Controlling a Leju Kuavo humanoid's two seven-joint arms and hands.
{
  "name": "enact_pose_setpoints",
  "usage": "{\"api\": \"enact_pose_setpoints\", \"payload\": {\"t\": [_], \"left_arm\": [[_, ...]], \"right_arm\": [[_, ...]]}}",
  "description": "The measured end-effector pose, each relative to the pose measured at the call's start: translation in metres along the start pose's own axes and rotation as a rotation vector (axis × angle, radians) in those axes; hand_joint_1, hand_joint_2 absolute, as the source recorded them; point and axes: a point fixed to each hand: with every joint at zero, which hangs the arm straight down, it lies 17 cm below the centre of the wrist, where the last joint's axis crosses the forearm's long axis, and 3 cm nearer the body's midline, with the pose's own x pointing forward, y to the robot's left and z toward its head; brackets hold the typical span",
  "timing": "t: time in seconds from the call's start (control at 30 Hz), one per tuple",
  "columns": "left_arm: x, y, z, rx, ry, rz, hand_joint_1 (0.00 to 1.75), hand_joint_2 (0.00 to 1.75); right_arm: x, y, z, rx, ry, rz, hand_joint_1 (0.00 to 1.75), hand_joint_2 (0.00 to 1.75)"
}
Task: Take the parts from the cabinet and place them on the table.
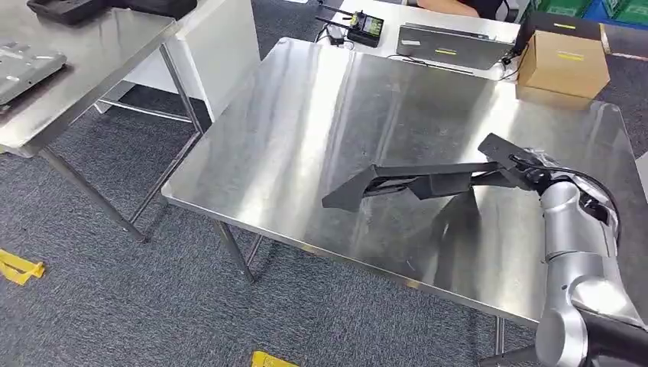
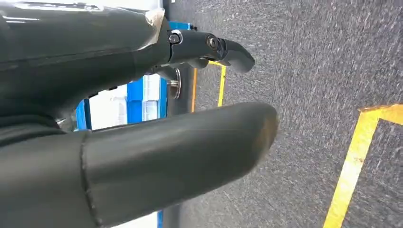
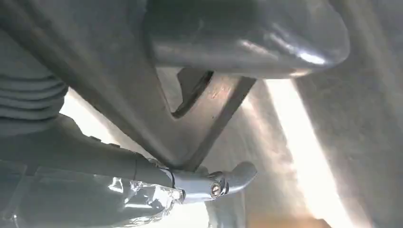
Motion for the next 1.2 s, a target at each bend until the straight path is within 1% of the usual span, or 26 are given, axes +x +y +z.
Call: {"api": "enact_pose_setpoints", "payload": {"t": [0.13,0.2,0.47,0.63,0.7,0.83,0.93,1.03,1.13,1.2], "left_arm": [[0.001,-0.001,0.000,0.000,-0.006,0.011,0.00,0.00],[0.001,-0.001,0.000,0.000,-0.006,0.010,0.00,0.00],[0.001,-0.001,0.000,-0.001,-0.002,0.010,0.00,0.00],[0.001,-0.001,0.000,-0.004,0.001,0.023,0.00,0.00],[0.008,-0.004,0.000,-0.013,-0.035,0.033,0.00,0.00],[0.020,-0.010,0.002,-0.020,-0.062,0.035,0.00,0.00],[0.024,-0.014,0.002,-0.027,-0.067,0.036,0.00,0.00],[0.026,-0.018,0.002,-0.032,-0.071,0.041,0.00,0.00],[0.028,-0.021,0.002,-0.038,-0.076,0.055,0.00,0.00],[0.030,-0.023,0.002,-0.042,-0.079,0.065,0.00,0.00]], "right_arm": [[0.012,-0.034,-0.003,-0.138,0.037,0.036,0.00,0.00],[0.019,-0.039,-0.002,-0.128,0.036,0.034,0.00,0.00],[0.016,-0.038,-0.001,-0.105,0.045,0.041,0.00,0.00],[0.012,-0.041,-0.001,-0.099,0.096,0.069,0.00,0.00],[0.013,-0.052,0.001,-0.117,0.129,0.098,0.00,0.00],[0.032,-0.085,0.015,-0.076,0.168,0.127,0.00,0.00],[0.050,-0.104,0.022,-0.084,0.153,0.128,0.00,0.00],[0.063,-0.111,0.024,-0.094,0.135,0.125,0.00,0.00],[0.088,-0.109,0.024,-0.090,0.063,0.110,0.00,0.00],[0.111,-0.104,0.023,-0.088,-0.014,0.089,0.00,0.00]]}}
